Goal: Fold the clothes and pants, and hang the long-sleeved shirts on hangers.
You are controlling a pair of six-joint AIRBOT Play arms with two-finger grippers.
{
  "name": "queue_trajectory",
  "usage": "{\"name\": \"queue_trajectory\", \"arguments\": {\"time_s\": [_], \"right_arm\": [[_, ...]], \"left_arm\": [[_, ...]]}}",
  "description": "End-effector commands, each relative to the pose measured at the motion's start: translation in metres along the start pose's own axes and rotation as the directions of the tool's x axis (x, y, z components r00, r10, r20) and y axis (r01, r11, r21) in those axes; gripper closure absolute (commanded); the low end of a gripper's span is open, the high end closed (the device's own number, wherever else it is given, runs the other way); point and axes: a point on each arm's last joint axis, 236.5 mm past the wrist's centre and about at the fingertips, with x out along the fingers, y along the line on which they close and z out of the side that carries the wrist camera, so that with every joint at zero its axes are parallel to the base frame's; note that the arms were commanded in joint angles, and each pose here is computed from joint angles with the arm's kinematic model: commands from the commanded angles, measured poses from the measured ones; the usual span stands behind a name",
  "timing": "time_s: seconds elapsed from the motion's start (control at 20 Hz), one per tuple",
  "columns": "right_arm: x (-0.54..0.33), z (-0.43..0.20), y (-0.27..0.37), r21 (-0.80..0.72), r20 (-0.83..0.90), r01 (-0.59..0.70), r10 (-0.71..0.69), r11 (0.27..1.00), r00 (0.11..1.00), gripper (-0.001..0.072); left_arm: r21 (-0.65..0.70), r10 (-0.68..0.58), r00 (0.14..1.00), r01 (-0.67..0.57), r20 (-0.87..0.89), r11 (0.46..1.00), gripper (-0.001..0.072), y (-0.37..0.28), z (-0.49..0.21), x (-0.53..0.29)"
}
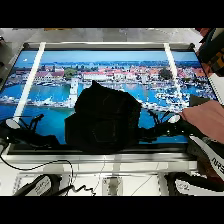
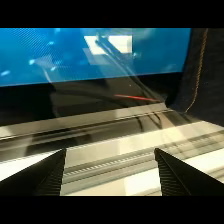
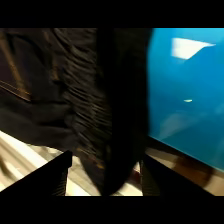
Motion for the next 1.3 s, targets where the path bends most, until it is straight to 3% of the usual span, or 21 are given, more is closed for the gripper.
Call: {"name": "queue_trajectory", "arguments": {"time_s": [0.0,0.05,0.1,0.15,0.2,0.45,0.75,0.9,0.95,1.05,1.1,1.25], "right_arm": [[0.014,0.003,0.004,0.012,-0.003,-0.007,0.007,1.000,1.000,0.0224],[0.018,0.007,0.005,-0.005,0.013,0.009,-0.009,1.000,1.000,0.0236],[0.020,0.015,0.005,-0.026,0.042,0.029,-0.028,0.999,0.999,0.0321],[0.020,0.024,0.006,-0.044,0.073,0.047,-0.044,0.998,0.996,0.0524],[0.018,0.033,0.010,-0.064,0.104,0.055,-0.049,0.996,0.993,0.0669],[0.000,0.066,0.043,-0.138,0.171,0.032,-0.008,0.990,0.985,0.0678],[-0.003,0.075,0.055,-0.118,0.201,-0.012,0.035,0.993,0.979,0.0677],[-0.004,0.076,0.056,-0.114,0.204,-0.017,0.040,0.993,0.978,0.0677],[-0.004,0.076,0.056,-0.114,0.204,-0.018,0.041,0.993,0.978,0.0677],[-0.004,0.076,0.057,-0.112,0.204,-0.023,0.045,0.993,0.978,0.0677],[-0.004,0.076,0.058,-0.113,0.203,-0.025,0.048,0.993,0.978,0.0677],[-0.010,0.076,0.070,-0.143,0.193,-0.043,0.071,0.989,0.979,0.0678]], "left_arm": [[-0.012,-0.044,0.998,0.045,0.049,0.999,0.0090,-0.009,0.008,0.009],[-0.013,-0.055,0.996,0.056,0.072,0.998,0.0090,-0.013,0.014,0.009],[-0.011,-0.066,0.994,0.067,0.092,0.998,0.0090,-0.017,0.020,0.009],[-0.007,-0.078,0.991,0.079,0.104,0.997,0.0090,-0.022,0.023,0.010],[-0.004,-0.085,0.991,0.086,0.106,0.996,0.0090,-0.025,0.024,0.010],[-0.004,-0.086,0.992,0.086,0.095,0.996,0.0090,-0.027,0.022,0.011],[0.246,-0.057,0.989,0.022,0.138,0.969,0.0100,-0.045,0.036,0.033],[0.331,-0.157,0.956,0.069,0.248,0.941,0.0168,-0.088,0.066,0.033],[0.352,-0.196,0.946,0.096,0.259,0.931,0.0276,-0.103,0.070,0.033],[0.397,-0.239,0.934,0.119,0.266,0.910,0.0655,-0.125,0.075,0.029],[0.419,-0.241,0.929,0.108,0.280,0.901,0.0701,-0.130,0.082,0.022],[0.422,-0.242,0.890,0.062,0.387,0.904,0.0701,-0.139,0.121,-0.022]]}}
